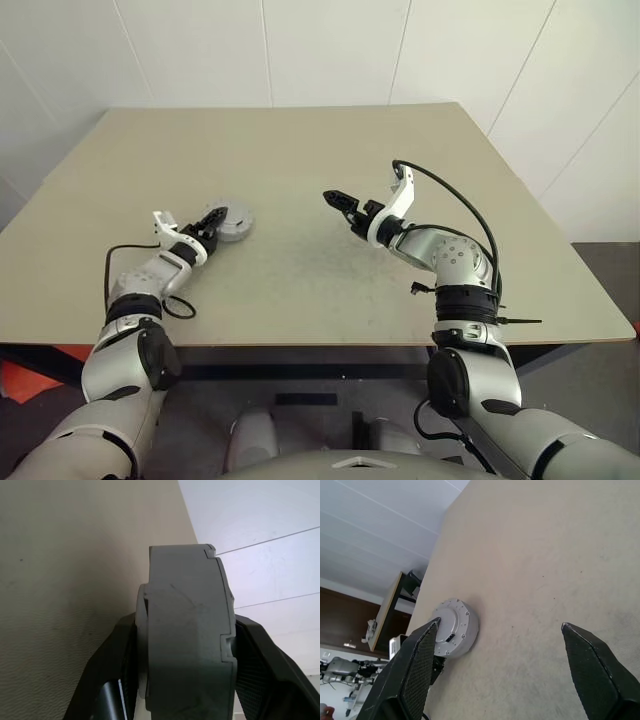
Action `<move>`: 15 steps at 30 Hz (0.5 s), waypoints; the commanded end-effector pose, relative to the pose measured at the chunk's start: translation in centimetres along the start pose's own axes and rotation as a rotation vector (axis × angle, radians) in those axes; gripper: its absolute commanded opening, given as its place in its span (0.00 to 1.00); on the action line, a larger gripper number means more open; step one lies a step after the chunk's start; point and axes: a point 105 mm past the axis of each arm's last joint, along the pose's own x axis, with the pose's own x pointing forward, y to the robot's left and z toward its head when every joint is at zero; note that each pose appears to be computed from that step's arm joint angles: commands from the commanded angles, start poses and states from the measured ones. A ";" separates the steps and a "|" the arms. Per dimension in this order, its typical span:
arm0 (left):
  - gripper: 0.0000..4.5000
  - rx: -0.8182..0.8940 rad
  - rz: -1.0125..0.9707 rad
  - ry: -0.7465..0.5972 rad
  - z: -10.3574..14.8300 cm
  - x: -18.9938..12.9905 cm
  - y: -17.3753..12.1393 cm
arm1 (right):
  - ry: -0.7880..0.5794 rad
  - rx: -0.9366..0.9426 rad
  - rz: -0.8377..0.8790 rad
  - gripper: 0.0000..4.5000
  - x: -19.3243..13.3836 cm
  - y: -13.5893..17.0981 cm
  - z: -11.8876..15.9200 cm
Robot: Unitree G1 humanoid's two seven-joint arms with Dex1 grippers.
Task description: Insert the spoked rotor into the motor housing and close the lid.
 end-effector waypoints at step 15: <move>1.00 0.156 0.040 -0.209 7.0 -1.3 -1.3 | -0.020 -0.028 0.035 1.00 0.0 1.1 0.8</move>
